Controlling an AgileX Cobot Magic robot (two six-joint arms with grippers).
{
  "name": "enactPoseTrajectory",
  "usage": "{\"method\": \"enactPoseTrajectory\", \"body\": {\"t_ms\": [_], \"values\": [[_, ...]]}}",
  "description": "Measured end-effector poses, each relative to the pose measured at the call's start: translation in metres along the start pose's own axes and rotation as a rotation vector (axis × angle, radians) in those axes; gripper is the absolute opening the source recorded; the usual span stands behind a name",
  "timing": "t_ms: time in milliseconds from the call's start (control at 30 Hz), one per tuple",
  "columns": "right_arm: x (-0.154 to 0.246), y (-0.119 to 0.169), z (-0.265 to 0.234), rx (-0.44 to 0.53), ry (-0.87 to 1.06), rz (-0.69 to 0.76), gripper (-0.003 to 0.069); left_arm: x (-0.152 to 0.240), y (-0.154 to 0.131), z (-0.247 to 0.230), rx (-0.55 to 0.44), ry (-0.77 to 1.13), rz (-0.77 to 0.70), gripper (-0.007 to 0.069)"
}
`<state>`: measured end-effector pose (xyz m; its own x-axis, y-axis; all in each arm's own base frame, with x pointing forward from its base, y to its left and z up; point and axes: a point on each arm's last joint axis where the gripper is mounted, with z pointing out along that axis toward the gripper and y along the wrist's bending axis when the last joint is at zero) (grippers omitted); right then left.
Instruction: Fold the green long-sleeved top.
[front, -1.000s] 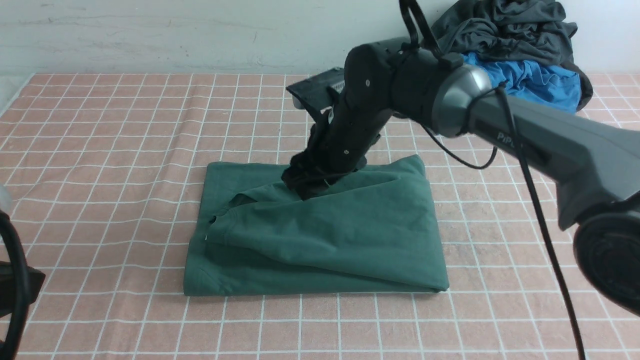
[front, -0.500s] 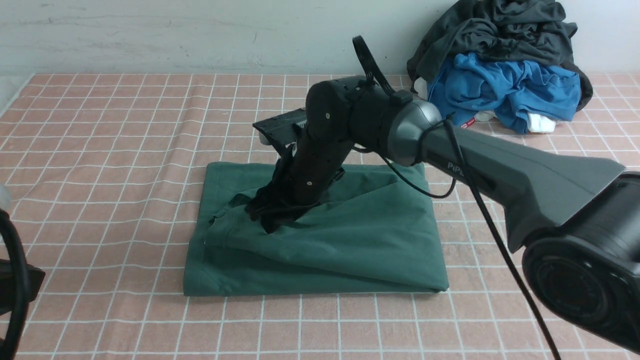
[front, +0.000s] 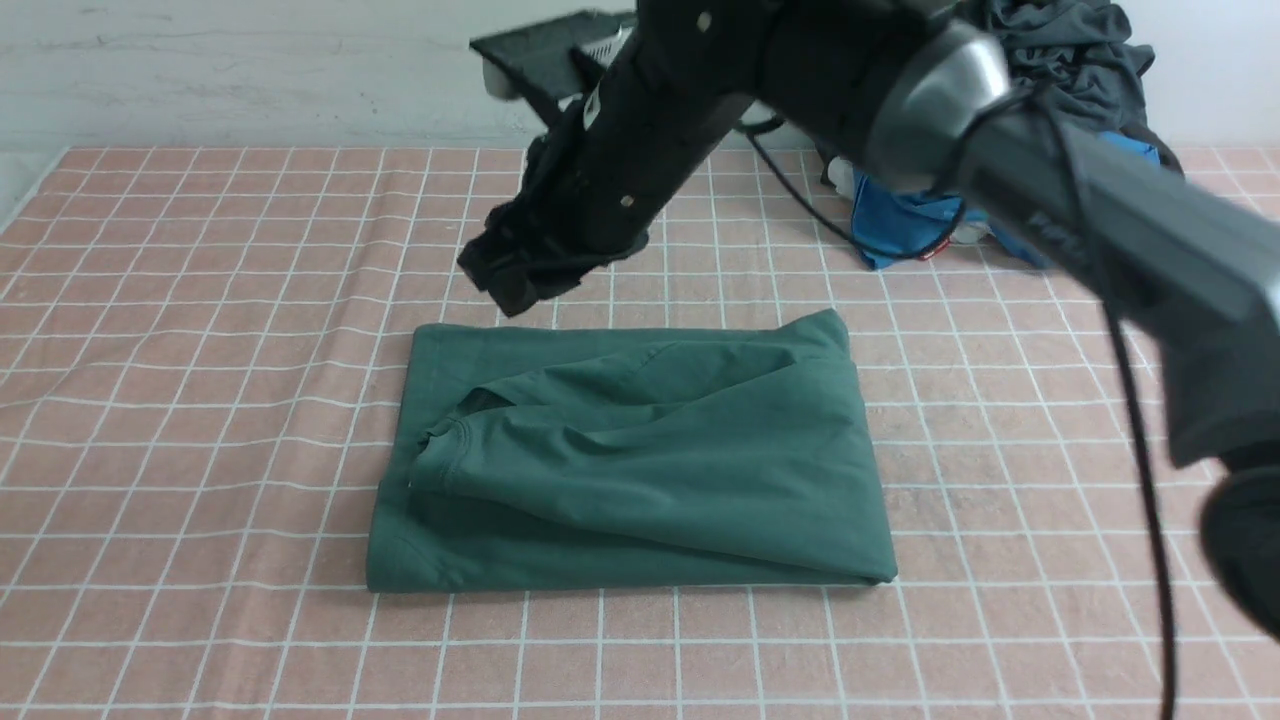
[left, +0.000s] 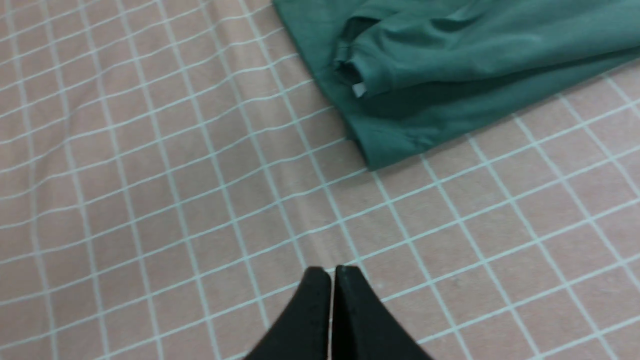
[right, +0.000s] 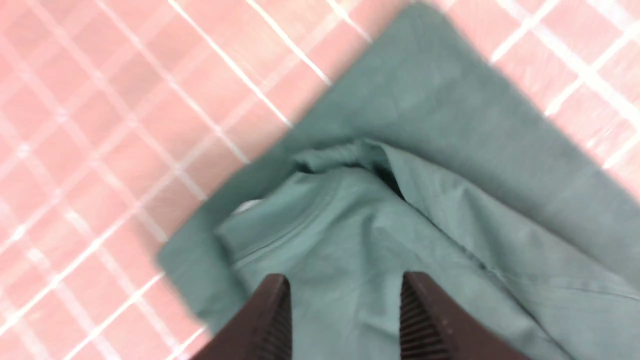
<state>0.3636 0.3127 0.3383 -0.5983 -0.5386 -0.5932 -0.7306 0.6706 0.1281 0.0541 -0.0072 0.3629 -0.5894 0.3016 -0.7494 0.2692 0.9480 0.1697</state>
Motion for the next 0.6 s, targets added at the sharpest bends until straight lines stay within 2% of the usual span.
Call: {"method": "enactPoseTrajectory", "body": {"t_ms": [167,400,533,600], "values": [[0.024,0.012,-0.078,0.054,-0.015,-0.1,0.019,0.055,0.0,-0.006,-0.144,-0.052,-0.081,-0.0003],[0.088,0.02,-0.133,0.112,0.03,-0.126,0.0108,0.097,-0.008,0.003,-0.179,-0.223,-0.177,-0.0003],[0.112,0.026,-0.159,0.13,-0.077,-0.123,0.0091,0.1,-0.01,0.011,-0.181,-0.293,-0.178,-0.0003],[0.134,0.031,-0.185,0.148,-0.211,-0.128,0.0087,0.099,-0.01,0.016,-0.181,-0.325,-0.173,-0.0003]]}}
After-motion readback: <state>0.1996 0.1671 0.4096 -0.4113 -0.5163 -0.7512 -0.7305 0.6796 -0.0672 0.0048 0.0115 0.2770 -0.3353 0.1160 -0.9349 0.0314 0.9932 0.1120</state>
